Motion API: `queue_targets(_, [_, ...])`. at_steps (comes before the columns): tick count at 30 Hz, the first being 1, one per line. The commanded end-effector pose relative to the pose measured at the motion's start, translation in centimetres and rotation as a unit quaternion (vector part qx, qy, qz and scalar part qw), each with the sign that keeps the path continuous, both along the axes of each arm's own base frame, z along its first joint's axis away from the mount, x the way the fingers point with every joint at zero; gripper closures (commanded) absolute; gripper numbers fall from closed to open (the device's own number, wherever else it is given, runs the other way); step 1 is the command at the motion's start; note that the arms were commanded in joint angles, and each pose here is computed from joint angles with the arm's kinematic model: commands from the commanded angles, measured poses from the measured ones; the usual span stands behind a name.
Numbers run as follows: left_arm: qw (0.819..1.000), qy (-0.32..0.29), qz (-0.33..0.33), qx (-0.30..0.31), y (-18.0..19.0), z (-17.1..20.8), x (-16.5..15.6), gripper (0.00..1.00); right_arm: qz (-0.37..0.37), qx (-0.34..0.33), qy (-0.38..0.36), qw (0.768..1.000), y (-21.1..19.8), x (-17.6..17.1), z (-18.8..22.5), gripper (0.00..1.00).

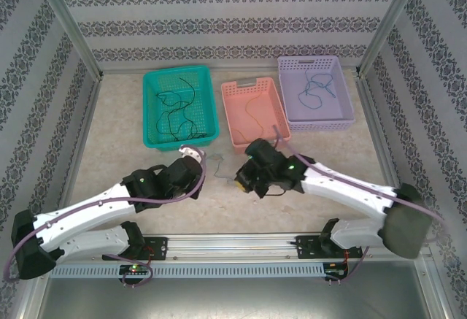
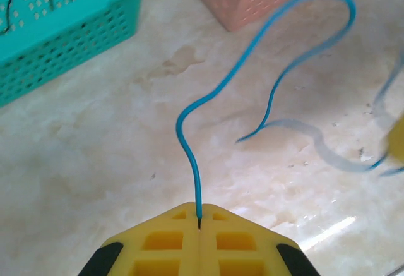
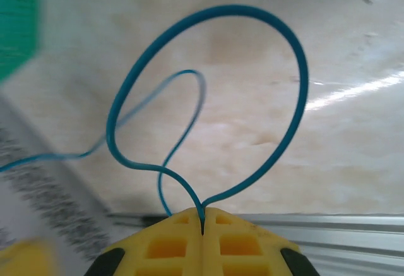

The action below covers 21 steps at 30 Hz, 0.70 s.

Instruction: Untangle the cables

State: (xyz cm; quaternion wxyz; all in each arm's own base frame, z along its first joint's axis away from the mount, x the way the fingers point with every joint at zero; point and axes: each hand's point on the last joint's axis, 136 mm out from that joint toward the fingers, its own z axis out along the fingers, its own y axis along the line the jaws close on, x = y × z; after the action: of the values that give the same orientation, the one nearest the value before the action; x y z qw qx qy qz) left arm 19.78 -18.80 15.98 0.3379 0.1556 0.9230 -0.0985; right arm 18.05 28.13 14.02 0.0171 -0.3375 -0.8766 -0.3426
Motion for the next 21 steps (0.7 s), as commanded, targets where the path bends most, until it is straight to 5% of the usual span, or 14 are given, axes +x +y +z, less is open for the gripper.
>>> queue_targets(1, [0.998,-0.011,0.049,-0.043,0.8,0.5,0.4,1.00,-0.087,0.049,-0.029,0.995,-1.1,3.1,3.3,1.00])
queue_targets(6, [0.996,-0.019,0.066,-0.058,0.4,0.9,1.3,1.00,-0.076,0.068,-0.030,0.994,-1.8,5.3,7.6,1.00])
queue_targets(13, [0.996,-0.025,0.078,-0.025,1.1,1.2,2.6,1.00,-0.088,0.065,-0.021,0.994,-3.8,5.0,7.6,1.00])
queue_targets(17, [0.994,-0.002,0.107,-0.014,3.2,0.9,3.0,1.00,-0.064,0.009,0.006,0.998,-5.9,2.6,3.8,1.00])
queue_targets(21, [0.997,0.035,0.054,-0.037,1.3,0.1,1.9,1.00,-0.051,-0.051,0.045,0.996,-8.8,-0.7,-3.2,1.00])
